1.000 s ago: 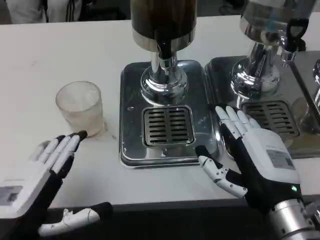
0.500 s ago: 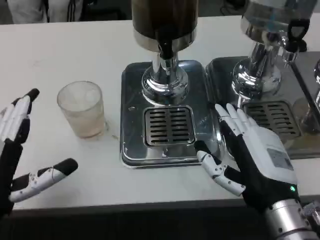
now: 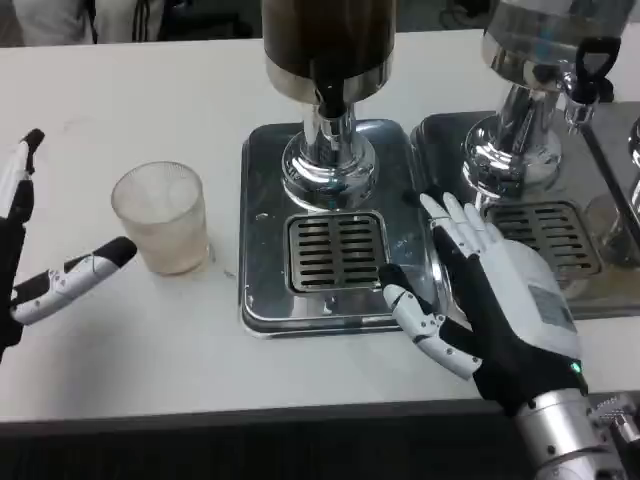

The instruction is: Grasp the cup under the faucet to collect the drink, then remove the cup.

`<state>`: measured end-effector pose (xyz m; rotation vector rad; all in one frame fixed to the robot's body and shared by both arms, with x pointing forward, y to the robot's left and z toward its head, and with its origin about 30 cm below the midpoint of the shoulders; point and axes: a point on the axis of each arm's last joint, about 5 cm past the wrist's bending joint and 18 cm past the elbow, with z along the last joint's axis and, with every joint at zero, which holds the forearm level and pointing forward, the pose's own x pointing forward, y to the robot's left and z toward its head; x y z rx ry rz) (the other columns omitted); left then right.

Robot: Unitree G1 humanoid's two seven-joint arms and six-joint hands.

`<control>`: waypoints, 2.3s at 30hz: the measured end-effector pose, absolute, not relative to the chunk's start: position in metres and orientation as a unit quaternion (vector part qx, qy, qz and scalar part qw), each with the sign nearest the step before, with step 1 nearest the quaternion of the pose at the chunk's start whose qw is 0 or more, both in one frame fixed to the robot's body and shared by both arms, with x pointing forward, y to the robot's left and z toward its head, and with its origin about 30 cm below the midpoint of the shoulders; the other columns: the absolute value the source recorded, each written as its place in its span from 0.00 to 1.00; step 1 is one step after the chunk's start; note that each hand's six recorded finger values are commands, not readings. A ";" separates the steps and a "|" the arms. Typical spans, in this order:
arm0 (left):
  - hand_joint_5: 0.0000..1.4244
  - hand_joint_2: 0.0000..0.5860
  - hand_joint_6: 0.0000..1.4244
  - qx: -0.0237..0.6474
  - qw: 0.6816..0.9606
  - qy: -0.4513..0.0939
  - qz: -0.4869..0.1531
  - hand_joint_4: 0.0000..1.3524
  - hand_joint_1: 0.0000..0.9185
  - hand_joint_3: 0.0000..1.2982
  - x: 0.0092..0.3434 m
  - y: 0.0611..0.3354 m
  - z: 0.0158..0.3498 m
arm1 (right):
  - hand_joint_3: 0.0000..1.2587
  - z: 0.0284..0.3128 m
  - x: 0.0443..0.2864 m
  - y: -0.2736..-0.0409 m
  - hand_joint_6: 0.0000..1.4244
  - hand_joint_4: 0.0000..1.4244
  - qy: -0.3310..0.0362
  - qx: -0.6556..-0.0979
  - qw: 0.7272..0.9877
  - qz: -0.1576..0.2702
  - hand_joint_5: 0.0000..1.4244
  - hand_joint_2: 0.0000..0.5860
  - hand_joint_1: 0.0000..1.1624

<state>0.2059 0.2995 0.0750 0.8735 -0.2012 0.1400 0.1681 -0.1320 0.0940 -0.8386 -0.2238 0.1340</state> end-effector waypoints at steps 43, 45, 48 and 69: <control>0.19 0.04 0.22 0.463 0.886 0.024 -0.005 0.03 0.37 0.03 0.272 0.280 0.095 | 0.12 0.113 0.176 -0.110 0.00 0.09 -0.155 -0.366 0.912 0.103 0.00 0.72 0.17; 0.20 0.04 0.22 0.462 0.886 0.027 -0.013 0.03 0.37 0.03 0.273 0.276 0.093 | 0.12 0.114 0.176 -0.109 0.00 0.09 -0.156 -0.365 0.912 0.106 0.00 0.72 0.17; 0.20 0.04 0.22 0.465 0.884 0.028 -0.026 0.03 0.37 0.03 0.275 0.271 0.092 | 0.13 0.115 0.175 -0.107 0.00 0.09 -0.157 -0.362 0.912 0.108 0.00 0.72 0.17; 0.25 0.11 0.27 0.473 0.879 0.016 -0.055 0.09 0.47 0.09 0.287 0.248 0.093 | 0.16 0.117 0.166 -0.104 0.00 0.11 -0.145 -0.354 0.918 0.104 0.02 0.71 0.18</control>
